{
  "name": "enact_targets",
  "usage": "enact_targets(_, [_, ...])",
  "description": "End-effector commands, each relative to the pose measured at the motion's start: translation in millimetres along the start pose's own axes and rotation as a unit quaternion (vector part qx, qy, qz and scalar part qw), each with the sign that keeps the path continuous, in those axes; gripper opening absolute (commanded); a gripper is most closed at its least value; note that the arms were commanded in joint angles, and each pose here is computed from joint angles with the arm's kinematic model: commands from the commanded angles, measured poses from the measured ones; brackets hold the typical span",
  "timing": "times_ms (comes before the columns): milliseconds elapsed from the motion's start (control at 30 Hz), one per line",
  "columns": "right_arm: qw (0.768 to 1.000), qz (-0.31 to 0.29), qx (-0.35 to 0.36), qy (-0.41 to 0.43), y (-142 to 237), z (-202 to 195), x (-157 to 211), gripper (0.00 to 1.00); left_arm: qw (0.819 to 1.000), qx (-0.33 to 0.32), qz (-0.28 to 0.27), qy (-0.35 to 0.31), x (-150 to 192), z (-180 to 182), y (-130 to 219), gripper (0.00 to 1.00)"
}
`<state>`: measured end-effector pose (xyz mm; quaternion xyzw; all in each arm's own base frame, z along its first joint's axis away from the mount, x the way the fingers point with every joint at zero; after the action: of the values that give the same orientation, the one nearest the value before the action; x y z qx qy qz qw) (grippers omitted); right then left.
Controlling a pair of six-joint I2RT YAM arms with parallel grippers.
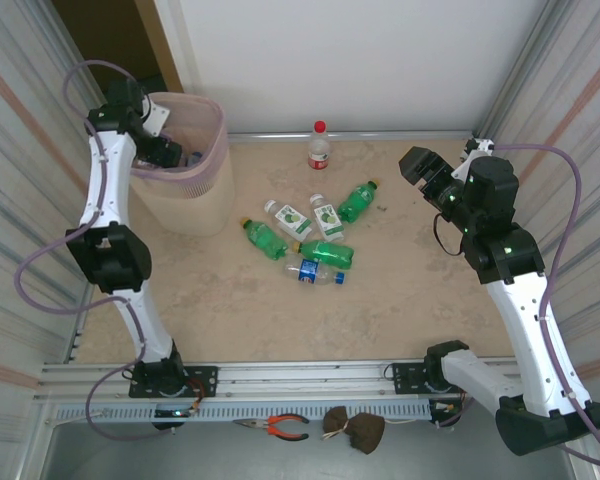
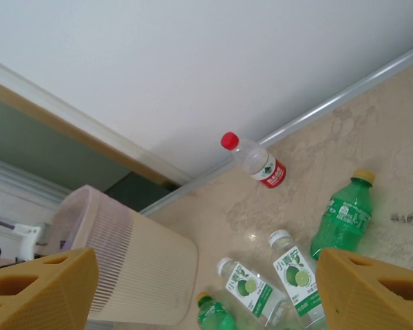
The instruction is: Put the plastic bottles in the bin
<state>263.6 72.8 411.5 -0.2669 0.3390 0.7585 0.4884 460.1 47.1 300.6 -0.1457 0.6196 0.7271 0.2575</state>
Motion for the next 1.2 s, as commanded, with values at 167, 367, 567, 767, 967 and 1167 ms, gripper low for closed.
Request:
enact_targets(167, [1.000, -0.015, -0.018, -0.004, 9, 7, -7, 0.83, 0.995, 0.030, -0.093, 0.028, -17, -7, 79, 0.93])
enact_targets(367, [1.000, -0.014, -0.017, 0.004, 8, 5, -5, 0.83, 0.990, 0.060, -0.120, 0.043, -19, -15, 100, 0.91])
enact_targets(567, [1.000, -0.010, -0.017, 0.011, 7, 5, -4, 0.83, 0.987, 0.088, -0.124, 0.051, -18, -22, 105, 0.71])
enact_targets(767, [1.000, -0.007, -0.017, 0.013, 5, 5, -4, 0.83, 0.989, 0.073, -0.117, 0.054, -24, -18, 79, 0.49])
enact_targets(967, [1.000, -0.008, -0.016, 0.015, 4, 5, -5, 0.83, 0.989, 0.048, -0.126, 0.052, -43, -9, 52, 0.41])
enact_targets(1167, [1.000, -0.007, -0.010, 0.017, 1, 4, -5, 0.83, 0.993, 0.015, -0.113, 0.041, -56, 2, 16, 0.38])
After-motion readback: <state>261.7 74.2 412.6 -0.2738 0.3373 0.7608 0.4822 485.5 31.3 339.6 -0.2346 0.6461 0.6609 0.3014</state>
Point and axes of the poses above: each hand's point on the last joint's axis, 136 mm out from that joint toward the fingers, its own y axis back along the fingers, its own z axis along the line the jaws close on, x = y × z, the point moved 5 cm from there along y, back along the fingers, and after that the axes turned 7 degrees about y, right-handed, at the moved point
